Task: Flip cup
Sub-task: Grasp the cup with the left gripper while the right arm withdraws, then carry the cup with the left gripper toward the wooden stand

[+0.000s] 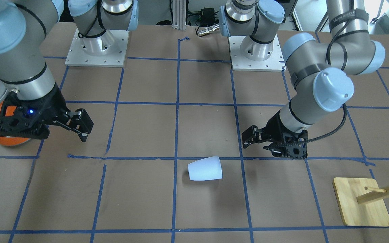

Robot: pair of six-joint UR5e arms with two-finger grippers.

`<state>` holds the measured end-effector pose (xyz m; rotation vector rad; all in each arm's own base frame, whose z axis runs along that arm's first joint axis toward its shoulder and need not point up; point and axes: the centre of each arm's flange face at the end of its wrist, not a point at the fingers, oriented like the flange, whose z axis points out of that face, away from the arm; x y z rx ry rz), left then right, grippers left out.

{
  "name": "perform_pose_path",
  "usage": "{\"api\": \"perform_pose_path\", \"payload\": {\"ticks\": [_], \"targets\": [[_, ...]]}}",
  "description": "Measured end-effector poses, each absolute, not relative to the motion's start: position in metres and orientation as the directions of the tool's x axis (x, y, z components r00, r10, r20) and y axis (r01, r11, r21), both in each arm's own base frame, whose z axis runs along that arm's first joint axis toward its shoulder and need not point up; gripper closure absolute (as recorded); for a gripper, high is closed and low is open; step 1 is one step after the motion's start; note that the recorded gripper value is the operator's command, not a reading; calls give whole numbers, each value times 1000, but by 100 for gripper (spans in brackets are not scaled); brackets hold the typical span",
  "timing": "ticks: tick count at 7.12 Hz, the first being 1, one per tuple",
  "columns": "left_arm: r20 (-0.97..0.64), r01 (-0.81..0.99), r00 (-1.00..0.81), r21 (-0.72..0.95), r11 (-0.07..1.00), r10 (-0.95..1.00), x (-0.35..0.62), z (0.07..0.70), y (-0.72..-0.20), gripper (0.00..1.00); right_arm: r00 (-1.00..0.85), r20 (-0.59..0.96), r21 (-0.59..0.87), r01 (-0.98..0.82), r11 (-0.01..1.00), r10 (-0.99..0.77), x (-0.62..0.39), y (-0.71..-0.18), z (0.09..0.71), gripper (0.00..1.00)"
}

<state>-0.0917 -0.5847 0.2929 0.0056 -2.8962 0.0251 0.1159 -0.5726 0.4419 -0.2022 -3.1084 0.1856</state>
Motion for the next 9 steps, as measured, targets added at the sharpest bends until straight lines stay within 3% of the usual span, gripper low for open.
{"api": "perform_pose_path", "payload": {"ticks": [4,5,7,9], "targets": [[601,-60,-794,75,995,-93,-126,215,-602,0,-984,2,-47,179,983,179,128,-559,439,0],[684,-72,-718,114,991,-130,-134,201,-603,23,-983,1,-50,181,982,182,128,-554,442,0],[784,-84,-593,167,982,-184,-145,183,-606,95,-983,6,-28,181,983,181,128,-540,451,0],[802,-128,-539,223,966,-257,-147,185,-611,100,-985,12,-15,172,985,172,128,-531,458,0]]}}
